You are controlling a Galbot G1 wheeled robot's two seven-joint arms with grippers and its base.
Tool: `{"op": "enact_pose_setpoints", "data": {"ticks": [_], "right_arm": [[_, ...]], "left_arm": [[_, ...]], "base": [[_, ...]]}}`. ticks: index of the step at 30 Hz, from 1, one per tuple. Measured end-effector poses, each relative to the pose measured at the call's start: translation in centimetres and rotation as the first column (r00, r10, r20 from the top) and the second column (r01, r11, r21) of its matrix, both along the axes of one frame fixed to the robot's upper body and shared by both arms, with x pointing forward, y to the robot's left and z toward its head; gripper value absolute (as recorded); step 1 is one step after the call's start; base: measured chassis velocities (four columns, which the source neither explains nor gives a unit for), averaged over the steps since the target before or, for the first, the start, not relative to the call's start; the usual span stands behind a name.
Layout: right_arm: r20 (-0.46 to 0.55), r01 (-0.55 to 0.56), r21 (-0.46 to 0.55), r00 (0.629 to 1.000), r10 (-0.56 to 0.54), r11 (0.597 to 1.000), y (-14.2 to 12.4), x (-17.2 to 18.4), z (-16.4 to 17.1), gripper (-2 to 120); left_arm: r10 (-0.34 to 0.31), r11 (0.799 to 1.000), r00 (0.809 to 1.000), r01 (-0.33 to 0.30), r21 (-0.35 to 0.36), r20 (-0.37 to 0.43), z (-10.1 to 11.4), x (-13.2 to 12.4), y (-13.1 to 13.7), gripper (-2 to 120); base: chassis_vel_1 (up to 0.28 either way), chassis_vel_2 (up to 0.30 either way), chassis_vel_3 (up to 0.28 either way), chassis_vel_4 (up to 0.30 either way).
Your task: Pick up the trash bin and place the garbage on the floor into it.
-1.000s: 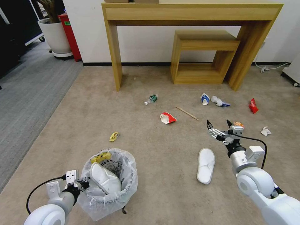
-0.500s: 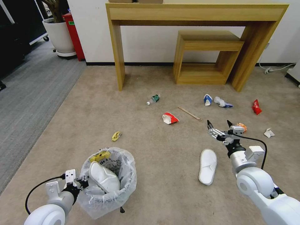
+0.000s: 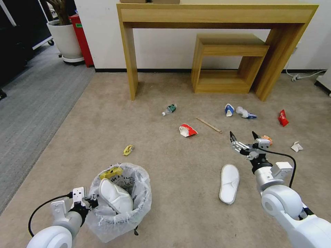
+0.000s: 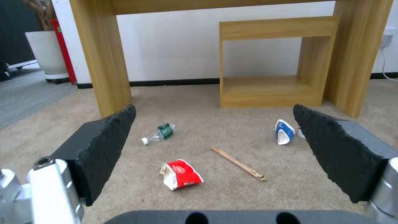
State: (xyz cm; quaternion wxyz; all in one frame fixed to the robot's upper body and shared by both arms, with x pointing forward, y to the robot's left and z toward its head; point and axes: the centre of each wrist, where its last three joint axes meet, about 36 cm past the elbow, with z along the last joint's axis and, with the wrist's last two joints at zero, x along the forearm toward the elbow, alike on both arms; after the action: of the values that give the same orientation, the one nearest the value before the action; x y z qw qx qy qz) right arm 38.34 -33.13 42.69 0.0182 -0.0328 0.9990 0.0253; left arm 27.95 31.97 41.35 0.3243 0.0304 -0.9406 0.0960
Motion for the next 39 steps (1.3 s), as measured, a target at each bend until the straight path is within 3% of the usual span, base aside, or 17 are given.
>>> {"op": "enact_pose_setpoints", "data": {"ticks": [11, 22, 39], "right_arm": [[-0.002, -0.006, -0.006, 1.000, 0.006, 1.000, -0.1, 0.0, -0.2, 92], [0.010, -0.014, -0.003, 1.000, 0.014, 1.000, -0.2, 0.1, -0.3, 100], [0.014, -0.029, 0.008, 0.999, 0.029, 1.000, 0.1, 0.2, -0.1, 100]], "left_arm": [[0.002, 1.000, 1.000, -0.002, -0.003, 0.004, 0.0, 0.1, 0.1, 1], [0.006, 1.000, 1.000, -0.006, -0.005, 0.007, -0.3, 0.3, 0.2, 1], [-0.036, 0.999, 0.999, 0.035, -0.023, -0.008, -1.1, 0.1, -0.8, 1]], "base": [[-0.071, 0.087, 0.087, -0.074], [-0.199, 0.208, 0.188, -0.192], [-0.001, 0.003, -0.001, -0.001]]}}
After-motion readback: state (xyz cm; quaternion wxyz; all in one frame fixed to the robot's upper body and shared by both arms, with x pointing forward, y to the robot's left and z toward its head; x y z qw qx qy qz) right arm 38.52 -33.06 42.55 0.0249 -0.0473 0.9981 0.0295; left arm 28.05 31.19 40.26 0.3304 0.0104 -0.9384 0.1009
